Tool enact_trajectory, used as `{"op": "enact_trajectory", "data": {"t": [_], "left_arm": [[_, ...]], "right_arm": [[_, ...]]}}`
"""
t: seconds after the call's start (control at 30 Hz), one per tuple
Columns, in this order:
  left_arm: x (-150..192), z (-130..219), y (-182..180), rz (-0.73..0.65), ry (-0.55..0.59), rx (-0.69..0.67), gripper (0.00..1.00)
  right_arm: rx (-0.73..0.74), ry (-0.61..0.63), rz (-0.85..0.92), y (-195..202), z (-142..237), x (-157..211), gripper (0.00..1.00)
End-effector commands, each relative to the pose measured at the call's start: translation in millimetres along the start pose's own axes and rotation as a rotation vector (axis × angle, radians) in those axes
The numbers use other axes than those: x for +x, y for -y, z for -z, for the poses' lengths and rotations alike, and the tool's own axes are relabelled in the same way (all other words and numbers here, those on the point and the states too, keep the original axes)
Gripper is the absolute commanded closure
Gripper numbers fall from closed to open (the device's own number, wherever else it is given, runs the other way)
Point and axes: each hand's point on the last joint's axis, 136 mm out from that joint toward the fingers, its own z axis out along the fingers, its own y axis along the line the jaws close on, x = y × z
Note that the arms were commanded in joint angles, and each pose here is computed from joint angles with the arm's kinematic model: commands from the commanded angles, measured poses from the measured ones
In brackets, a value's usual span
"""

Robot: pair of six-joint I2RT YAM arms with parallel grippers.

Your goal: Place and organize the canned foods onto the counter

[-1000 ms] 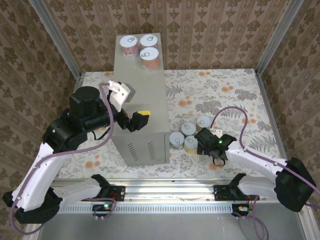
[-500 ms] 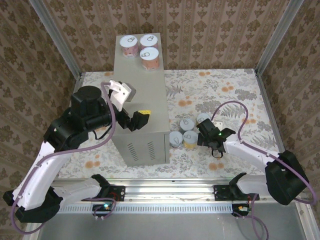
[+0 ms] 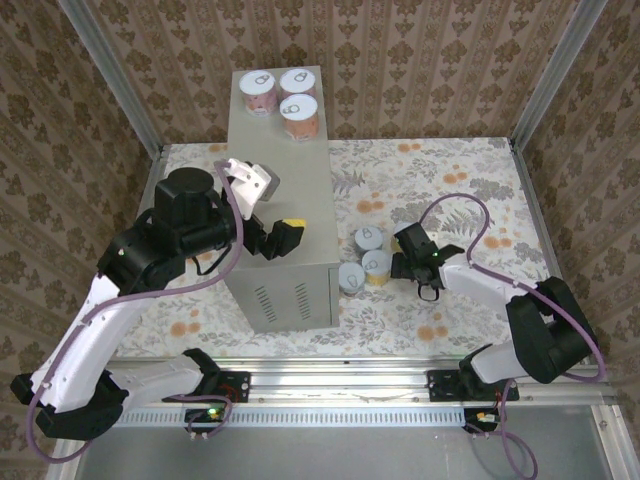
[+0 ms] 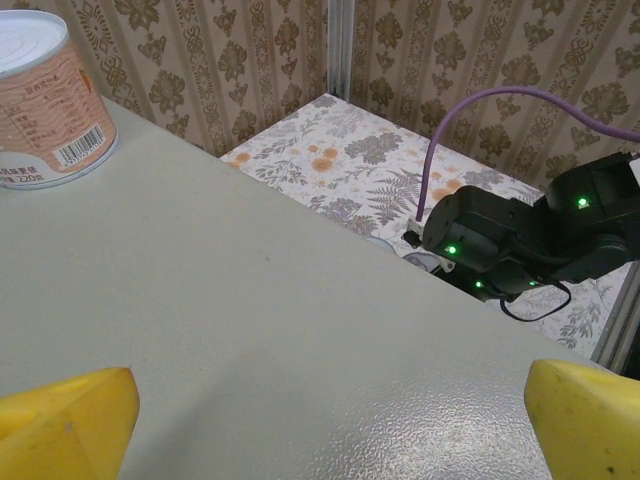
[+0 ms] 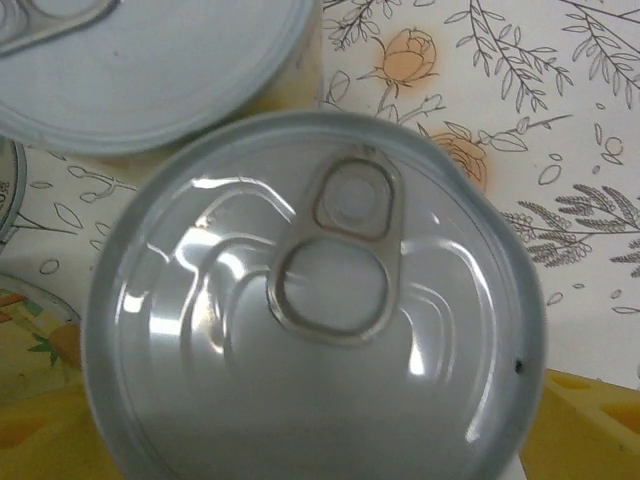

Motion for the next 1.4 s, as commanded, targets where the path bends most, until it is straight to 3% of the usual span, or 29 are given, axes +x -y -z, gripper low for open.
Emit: {"op": "enact_trajectory", "data": {"t": [0.0, 0.33, 0.57, 1.13, 1.37], "left_arm": [[-6.9, 3.7, 0.5, -0.027, 0.016, -0.005, 0.0], [-12.1, 4.7, 3.2, -0.023, 0.033, 0.01, 0.0], [-13.9, 10.9, 5.9, -0.022, 0.046, 0.018, 0.0], [-4.0, 31.6, 37.4, -0.104, 0.02, 0.141, 0.0], [-2.9, 33.5, 50.2, -0.168, -0.001, 0.159, 0.0]], "right_arm": [[-0.069, 0.049, 0.007, -17.1, 8.9, -21.1, 0.15], [-0.075, 0.125, 0.033, -10.3, 46.0, -42.4, 0.28], [-0.138, 0.192, 0.077, -9.3, 96.3, -61.7, 0.31], [-0.797, 0.346, 0.384, -79.7, 298.8, -89.8, 0.31], [-1.015, 0.378, 0.469, -100.6, 362.4, -90.9, 0.3]]}}
